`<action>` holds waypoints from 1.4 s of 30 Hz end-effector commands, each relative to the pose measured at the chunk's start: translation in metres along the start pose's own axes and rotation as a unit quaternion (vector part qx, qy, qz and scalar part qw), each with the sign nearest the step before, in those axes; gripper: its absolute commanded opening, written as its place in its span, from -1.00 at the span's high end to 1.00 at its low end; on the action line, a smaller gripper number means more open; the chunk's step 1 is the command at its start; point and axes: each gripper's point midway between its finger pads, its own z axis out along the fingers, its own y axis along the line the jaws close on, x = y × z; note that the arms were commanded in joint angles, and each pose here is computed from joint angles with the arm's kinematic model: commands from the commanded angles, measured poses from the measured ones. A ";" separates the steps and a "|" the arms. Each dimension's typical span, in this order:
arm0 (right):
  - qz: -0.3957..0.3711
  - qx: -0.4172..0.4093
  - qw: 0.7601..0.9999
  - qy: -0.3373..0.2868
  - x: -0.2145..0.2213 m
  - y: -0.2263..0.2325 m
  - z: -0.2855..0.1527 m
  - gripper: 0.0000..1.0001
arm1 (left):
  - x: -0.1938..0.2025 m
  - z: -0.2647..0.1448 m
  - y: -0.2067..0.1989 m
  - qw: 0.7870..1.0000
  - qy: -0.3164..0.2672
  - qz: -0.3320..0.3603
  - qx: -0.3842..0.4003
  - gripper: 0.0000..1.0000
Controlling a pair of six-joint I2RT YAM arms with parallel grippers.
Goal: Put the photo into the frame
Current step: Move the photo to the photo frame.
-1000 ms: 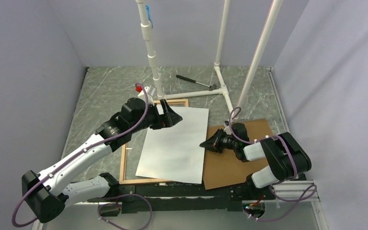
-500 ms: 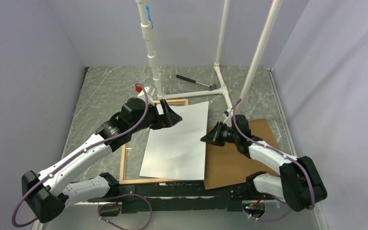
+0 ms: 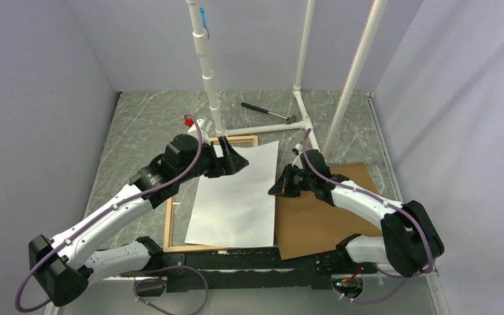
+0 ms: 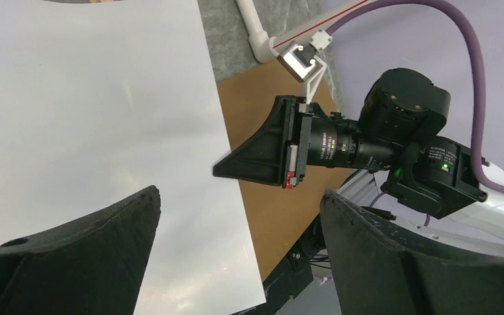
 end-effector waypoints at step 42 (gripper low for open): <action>-0.014 -0.017 0.999 0.047 -0.014 0.045 0.090 0.90 | -0.018 -0.016 0.003 0.999 -0.034 0.021 -0.021 -0.89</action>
